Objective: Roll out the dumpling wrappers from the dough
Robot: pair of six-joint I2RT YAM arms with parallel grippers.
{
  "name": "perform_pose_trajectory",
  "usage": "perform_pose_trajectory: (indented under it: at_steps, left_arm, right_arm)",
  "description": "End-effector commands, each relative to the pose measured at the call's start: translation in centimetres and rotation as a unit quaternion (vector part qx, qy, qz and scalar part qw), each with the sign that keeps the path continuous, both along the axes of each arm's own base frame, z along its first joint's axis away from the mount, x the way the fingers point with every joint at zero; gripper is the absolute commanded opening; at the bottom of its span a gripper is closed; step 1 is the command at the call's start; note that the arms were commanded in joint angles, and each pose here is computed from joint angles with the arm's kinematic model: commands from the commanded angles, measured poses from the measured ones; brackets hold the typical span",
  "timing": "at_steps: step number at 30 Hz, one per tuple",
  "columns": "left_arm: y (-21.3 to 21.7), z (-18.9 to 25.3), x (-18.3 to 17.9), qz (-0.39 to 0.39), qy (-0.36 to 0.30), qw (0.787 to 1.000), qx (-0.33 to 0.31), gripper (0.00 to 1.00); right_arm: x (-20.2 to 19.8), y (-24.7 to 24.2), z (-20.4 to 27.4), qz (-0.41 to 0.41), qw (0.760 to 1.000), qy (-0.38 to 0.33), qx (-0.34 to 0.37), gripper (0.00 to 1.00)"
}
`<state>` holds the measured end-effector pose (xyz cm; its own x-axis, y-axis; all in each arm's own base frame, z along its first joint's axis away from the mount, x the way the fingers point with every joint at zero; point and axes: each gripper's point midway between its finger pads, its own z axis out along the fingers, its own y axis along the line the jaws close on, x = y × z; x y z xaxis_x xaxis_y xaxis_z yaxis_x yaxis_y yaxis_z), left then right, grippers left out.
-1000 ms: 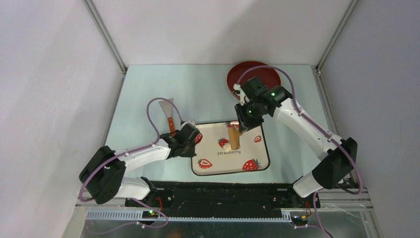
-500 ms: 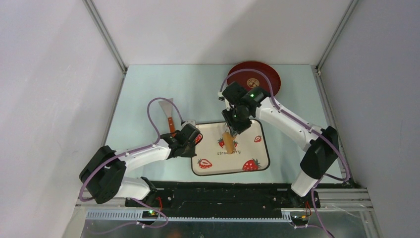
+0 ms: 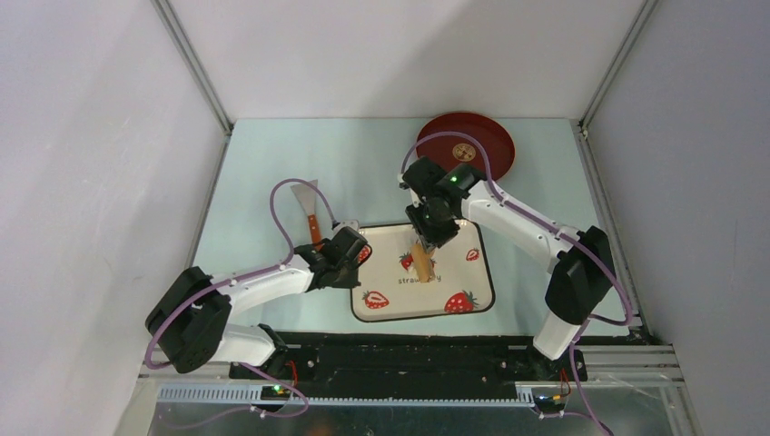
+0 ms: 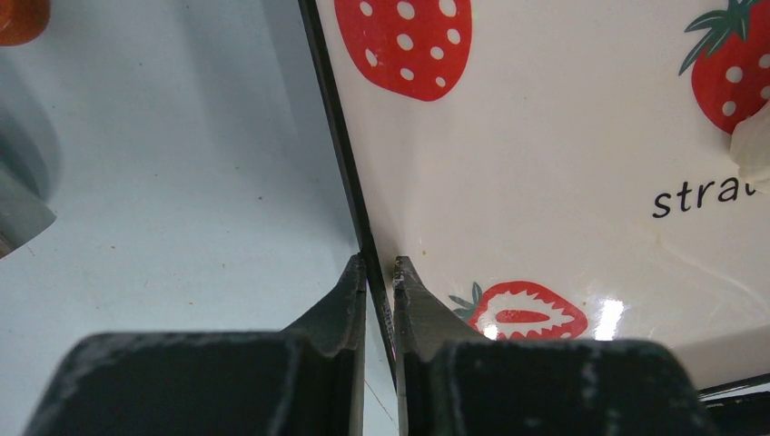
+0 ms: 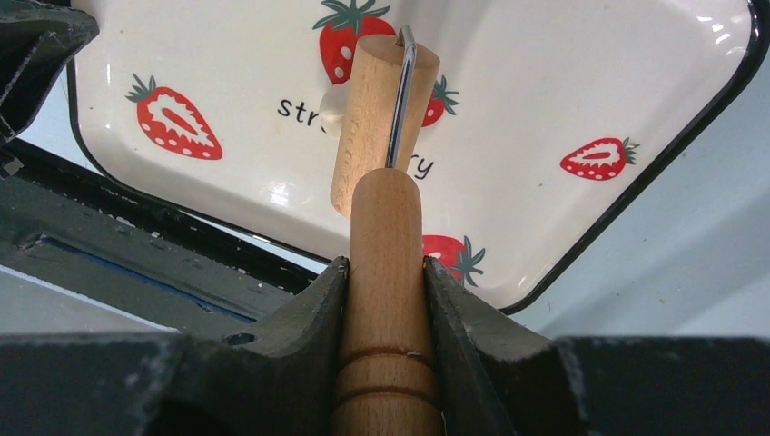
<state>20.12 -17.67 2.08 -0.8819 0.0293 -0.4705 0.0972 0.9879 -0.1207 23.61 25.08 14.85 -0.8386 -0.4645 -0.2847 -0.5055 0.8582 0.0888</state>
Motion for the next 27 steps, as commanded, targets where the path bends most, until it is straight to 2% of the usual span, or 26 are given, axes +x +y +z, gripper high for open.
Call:
perform_pose_trajectory:
  at_steps: [1,11,27]
  left_arm:
    - [1.6,-2.2,-2.9,-0.015,0.056,0.997,0.044,0.09]
    - [1.6,-2.2,-2.9,-0.016,0.056,0.997,0.045,0.08]
    - [1.4,-2.2,-2.8,-0.017,0.055,0.997,0.047,0.08]
  right_arm:
    - [-0.4,0.8,-1.1,0.001,1.000,0.006,0.009,0.00]
    - [-1.3,2.6,-0.8,0.015,0.998,0.019,0.051,0.00]
    - [-3.1,2.1,-6.2,0.017,0.998,0.056,-0.010,0.00]
